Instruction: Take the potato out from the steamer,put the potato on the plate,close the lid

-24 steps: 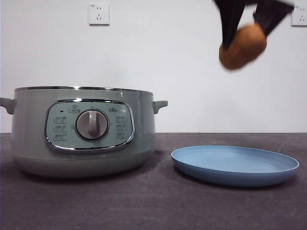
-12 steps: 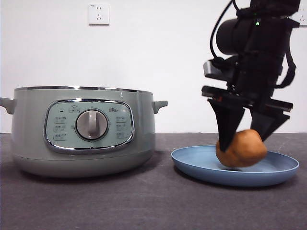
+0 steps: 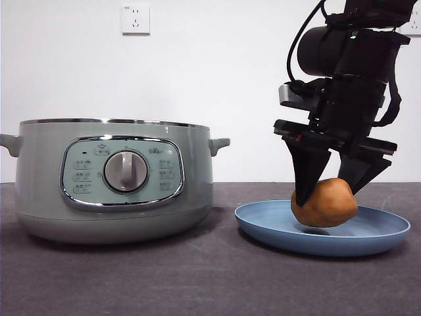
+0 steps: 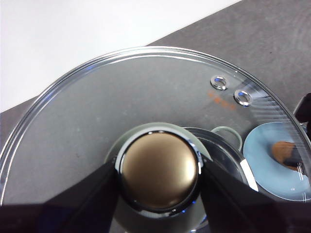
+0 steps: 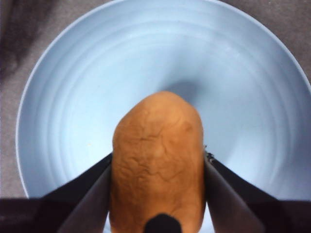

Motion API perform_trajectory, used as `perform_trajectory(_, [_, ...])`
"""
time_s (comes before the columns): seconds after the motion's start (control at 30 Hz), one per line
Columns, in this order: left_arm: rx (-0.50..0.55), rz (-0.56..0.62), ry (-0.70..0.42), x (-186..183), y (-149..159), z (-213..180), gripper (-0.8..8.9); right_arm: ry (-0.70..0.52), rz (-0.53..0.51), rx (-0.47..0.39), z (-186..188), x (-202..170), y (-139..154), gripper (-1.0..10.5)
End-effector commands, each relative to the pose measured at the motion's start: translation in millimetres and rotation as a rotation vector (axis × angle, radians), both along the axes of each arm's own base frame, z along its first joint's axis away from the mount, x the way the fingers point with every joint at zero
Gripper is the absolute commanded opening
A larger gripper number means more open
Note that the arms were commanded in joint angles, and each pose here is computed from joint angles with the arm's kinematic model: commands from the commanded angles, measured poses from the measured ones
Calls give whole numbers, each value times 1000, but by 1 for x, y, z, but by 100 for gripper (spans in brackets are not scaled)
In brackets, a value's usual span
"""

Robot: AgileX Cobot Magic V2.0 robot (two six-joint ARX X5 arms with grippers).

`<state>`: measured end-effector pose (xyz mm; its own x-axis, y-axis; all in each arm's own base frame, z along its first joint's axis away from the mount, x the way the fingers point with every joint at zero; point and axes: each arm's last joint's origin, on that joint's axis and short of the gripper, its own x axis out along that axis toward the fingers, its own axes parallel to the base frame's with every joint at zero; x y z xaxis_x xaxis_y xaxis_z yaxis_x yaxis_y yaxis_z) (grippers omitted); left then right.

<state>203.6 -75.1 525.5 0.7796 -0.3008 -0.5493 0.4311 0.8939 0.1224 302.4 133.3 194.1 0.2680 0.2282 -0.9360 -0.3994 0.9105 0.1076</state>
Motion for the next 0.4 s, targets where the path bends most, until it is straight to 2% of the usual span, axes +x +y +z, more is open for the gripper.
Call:
perform_trajectory(0.03, [5,-11,30,-7,2,0,-8,20,3,-10,-7,0,0,-9])
perform_trajectory(0.4, [1,-16,32,-7,2,0,-8,34,21,-28,-15,2,1,-9])
